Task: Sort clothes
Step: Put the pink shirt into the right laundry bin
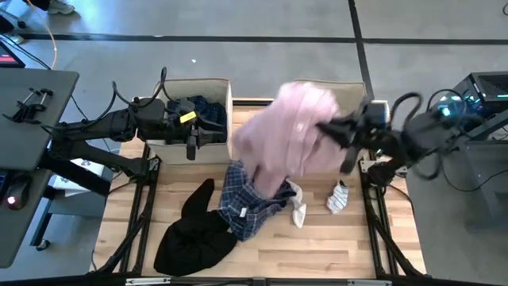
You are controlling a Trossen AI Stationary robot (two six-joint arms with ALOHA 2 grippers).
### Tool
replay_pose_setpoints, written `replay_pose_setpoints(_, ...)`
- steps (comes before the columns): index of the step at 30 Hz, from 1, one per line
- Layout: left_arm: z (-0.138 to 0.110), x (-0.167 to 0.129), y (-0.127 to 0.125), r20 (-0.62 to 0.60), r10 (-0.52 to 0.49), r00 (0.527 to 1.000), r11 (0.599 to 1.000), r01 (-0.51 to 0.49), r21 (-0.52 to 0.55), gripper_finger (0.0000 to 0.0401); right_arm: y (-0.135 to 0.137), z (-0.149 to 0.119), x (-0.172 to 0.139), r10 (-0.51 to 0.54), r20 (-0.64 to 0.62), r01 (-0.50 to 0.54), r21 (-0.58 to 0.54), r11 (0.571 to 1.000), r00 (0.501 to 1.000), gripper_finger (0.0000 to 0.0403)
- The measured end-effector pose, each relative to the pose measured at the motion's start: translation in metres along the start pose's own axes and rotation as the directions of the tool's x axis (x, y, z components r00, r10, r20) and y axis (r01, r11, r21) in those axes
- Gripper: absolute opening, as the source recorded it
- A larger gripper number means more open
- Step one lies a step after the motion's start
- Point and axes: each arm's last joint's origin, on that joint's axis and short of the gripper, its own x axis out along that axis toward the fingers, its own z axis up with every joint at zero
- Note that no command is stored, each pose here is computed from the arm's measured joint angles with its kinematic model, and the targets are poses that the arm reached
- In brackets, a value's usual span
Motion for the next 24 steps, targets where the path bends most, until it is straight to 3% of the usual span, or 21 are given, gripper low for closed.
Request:
replay_pose_setpoints(6, 0.000, 0.000, 0.000, 0.000, 0.001, 1.000, 1.000, -0.001, 0.001, 0.0126, -0.024, 0.031, -0.019, -0.217, 0.104, 0.226, -0.077, 0.971, 0.970, 0.0002)
replay_pose_setpoints(13, 0.000, 0.000, 0.000, 0.000, 0.001, 1.000, 1.000, -0.001, 0.001, 0.0126, -0.048, 0.052, -0.035, -0.385, 0.142, 0.400, -0.092, 0.912, 0.912, 0.0002)
replay_pose_setpoints(18, 0.000, 0.000, 0.000, 0.000, 0.001, 1.000, 1.000, -0.001, 0.001, 0.0126, -0.063, 0.050, -0.037, -0.447, 0.123, 0.461, -0.137, 0.877, 0.886, 0.0002)
replay_pose_setpoints(24, 0.000, 0.000, 0.001, 0.007, 0.016, 1.000, 1.000, -0.016, 0.002, 0.0126, -0.081, 0.027, -0.034, -0.516, 0.037, 0.514, -0.161, 0.842, 0.856, 0.0005)
